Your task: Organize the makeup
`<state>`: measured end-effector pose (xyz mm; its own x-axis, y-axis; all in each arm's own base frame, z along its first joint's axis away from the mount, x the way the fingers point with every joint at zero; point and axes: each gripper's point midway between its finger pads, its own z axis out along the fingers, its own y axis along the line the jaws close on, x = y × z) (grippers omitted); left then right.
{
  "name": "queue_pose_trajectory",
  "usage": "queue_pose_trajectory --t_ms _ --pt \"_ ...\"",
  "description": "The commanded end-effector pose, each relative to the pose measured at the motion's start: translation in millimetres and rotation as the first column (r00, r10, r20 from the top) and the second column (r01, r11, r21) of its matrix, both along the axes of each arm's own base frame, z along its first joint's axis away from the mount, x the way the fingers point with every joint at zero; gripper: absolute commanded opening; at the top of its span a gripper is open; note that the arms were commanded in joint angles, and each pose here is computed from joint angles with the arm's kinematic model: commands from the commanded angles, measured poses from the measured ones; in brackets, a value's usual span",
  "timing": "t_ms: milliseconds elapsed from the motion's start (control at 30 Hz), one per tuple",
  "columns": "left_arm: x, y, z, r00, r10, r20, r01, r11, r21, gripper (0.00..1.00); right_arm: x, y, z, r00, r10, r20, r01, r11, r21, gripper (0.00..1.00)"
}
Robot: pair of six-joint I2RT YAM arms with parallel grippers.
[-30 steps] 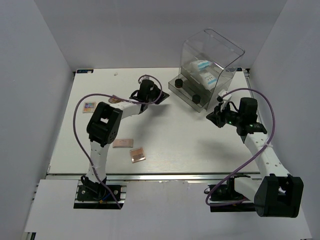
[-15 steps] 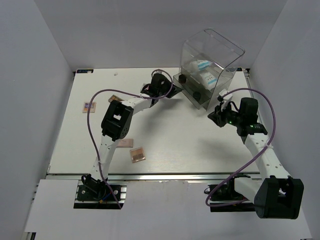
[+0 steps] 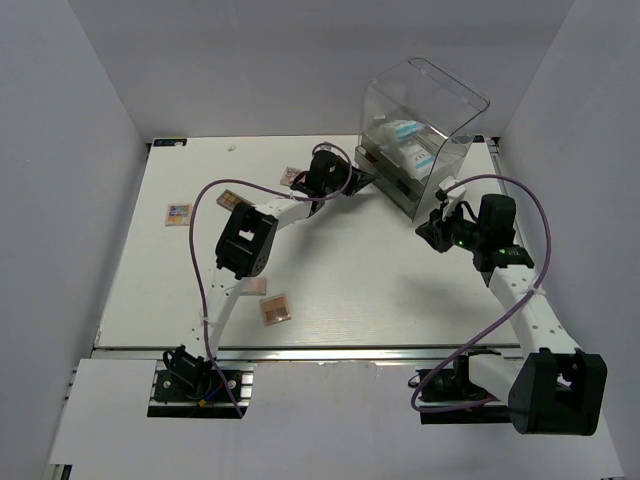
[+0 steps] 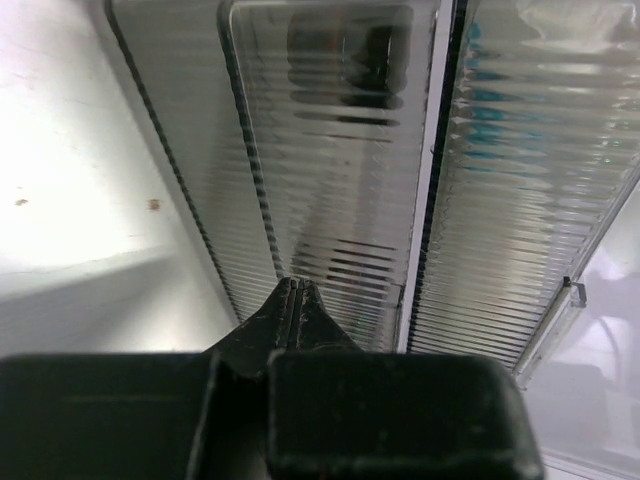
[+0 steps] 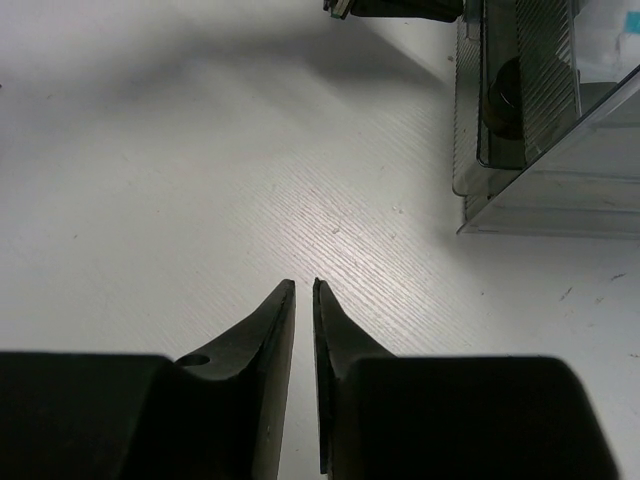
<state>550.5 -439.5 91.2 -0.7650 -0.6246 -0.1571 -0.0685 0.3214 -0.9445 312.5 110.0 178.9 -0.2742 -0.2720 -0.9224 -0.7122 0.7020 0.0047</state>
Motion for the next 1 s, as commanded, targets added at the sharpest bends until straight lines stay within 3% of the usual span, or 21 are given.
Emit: queue_pose_trajectory --t_ms 0,600,967 --pt "1.1 -15.1 44.3 0.998 -0.016 0.065 0.023 0.995 -0.100 0.00 8.8 1.0 11.9 0.999 -0.005 0.047 0.005 1.000 0.008 0.19" --pt "6.2 -23.1 46.9 0.998 -0.004 0.065 0.017 0.980 -0.197 0.04 10.1 -0.1 8.7 0.999 -0.015 0.033 0.014 1.000 0.006 0.20" --pt "6.2 -23.0 47.8 0.997 -0.007 0.077 0.023 0.977 -0.213 0.22 9.0 -0.1 9.0 0.999 -0.015 0.029 0.015 1.000 0.007 0.20"
